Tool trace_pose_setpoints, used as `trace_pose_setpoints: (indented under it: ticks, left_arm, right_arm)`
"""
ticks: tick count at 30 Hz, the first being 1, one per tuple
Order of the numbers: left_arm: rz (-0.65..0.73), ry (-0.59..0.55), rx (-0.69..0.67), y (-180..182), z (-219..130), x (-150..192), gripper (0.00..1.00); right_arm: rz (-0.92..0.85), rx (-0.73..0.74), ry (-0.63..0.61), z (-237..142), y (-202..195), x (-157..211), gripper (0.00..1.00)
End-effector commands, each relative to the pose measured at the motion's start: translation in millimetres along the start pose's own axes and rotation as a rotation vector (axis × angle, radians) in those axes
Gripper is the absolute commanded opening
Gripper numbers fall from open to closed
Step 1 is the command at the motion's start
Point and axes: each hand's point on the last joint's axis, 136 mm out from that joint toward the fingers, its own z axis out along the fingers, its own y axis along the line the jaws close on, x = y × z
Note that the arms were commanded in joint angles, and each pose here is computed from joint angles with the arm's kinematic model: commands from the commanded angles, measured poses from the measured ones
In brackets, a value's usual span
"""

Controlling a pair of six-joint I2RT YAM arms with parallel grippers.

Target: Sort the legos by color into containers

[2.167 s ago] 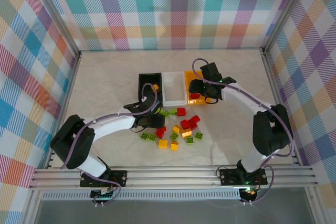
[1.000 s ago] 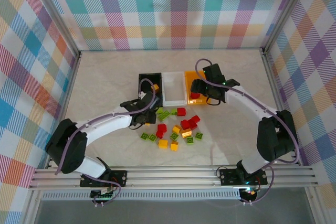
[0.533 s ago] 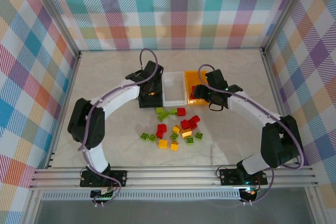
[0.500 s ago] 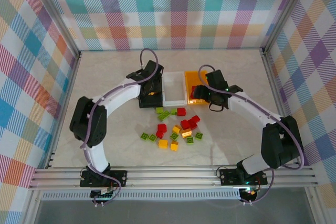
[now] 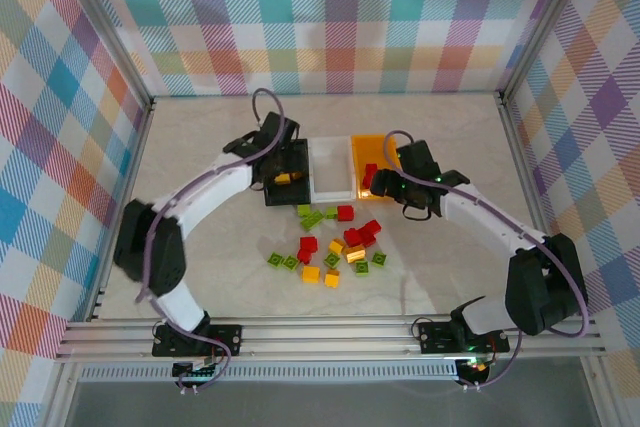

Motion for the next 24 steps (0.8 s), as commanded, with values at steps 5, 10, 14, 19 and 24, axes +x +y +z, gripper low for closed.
trace_pose_setpoints:
  ticks: [5,10,14,19,24]
  left_arm:
    - [-0.054,0.174,0.128,9,-45,103,0.86]
    - [-0.089,0.340,0.145,28,-54,183,0.85]
    - [-0.104,0.388,0.146,41,-55,219,0.78]
    - [-0.099,0.376,0.120,48,-43,227,0.71]
    - [-0.063,0.391,0.063,54,-28,229,0.66]
  right_arm:
    - [0.029,-0.038,0.031,-6,-1,17,0.83]
    - [0.036,-0.039,0.040,-3,-4,23,0.83]
    - [0.038,-0.038,0.041,0,-6,25,0.83]
    - [0.035,-0.032,0.044,2,-7,26,0.83]
    - [0.027,-0.018,0.035,0,-10,25,0.82]
